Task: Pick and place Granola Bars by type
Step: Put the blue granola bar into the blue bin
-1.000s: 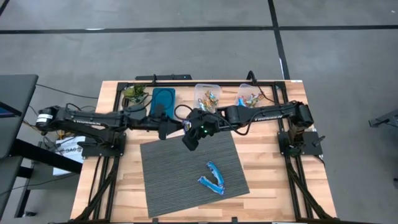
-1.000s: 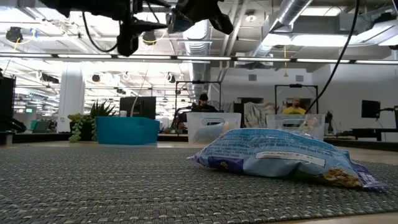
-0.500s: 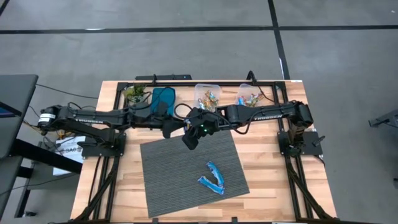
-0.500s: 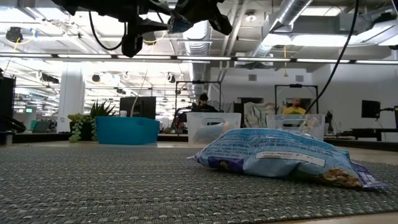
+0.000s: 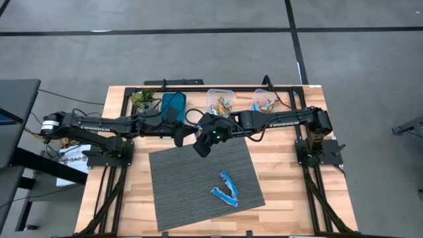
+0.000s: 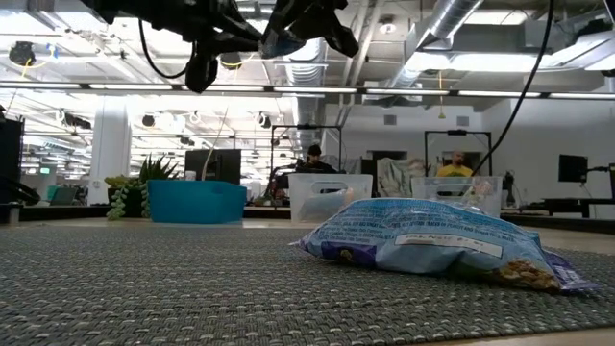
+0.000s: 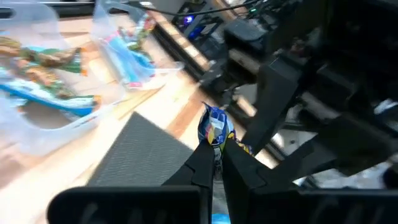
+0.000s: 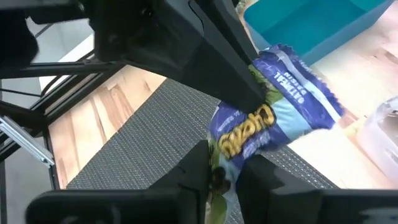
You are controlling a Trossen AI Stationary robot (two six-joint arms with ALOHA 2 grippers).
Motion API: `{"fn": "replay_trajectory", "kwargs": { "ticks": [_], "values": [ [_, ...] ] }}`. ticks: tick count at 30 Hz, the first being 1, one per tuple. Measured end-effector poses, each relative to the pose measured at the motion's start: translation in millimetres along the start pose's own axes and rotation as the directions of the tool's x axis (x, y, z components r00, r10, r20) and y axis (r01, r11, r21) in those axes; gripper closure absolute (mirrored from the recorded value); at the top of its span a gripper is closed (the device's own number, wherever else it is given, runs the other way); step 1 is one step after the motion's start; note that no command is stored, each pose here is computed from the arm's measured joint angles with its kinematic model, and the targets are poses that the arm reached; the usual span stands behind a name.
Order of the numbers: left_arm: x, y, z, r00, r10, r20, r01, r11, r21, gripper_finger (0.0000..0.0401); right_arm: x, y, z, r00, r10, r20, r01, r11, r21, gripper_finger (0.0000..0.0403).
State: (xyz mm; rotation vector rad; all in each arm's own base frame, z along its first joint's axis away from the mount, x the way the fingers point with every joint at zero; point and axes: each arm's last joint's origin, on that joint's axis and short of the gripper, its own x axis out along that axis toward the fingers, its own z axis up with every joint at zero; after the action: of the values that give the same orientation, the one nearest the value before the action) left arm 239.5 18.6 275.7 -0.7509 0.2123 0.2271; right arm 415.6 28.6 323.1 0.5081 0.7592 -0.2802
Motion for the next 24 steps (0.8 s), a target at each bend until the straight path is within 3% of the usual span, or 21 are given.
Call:
{"fn": "replay_trajectory", "kwargs": {
  "ticks": [7,14,20,24],
  "values": [
    [-2,23,-8,0.962,0.268,-0.044,-0.265,0.962,0.070,0.0398,-1,-8,-1,0.997,-0.081,-0.013,0.081,0.997,0.001,0.0270],
    [-15,52,5,0.839,0.542,0.054,-0.544,0.828,0.138,0.0398,-27,-13,2,0.968,-0.245,-0.046,0.244,0.970,-0.024,0.0214],
    [-28,73,21,0.745,0.658,0.107,-0.666,0.729,0.157,0.0398,-42,-3,3,0.952,-0.307,0.004,0.304,0.943,-0.134,0.0206],
    [-33,85,28,0.685,0.717,0.124,-0.727,0.666,0.167,0.0397,-46,-2,6,0.950,-0.312,0.020,0.312,0.939,-0.146,0.0214]
  ]
}}
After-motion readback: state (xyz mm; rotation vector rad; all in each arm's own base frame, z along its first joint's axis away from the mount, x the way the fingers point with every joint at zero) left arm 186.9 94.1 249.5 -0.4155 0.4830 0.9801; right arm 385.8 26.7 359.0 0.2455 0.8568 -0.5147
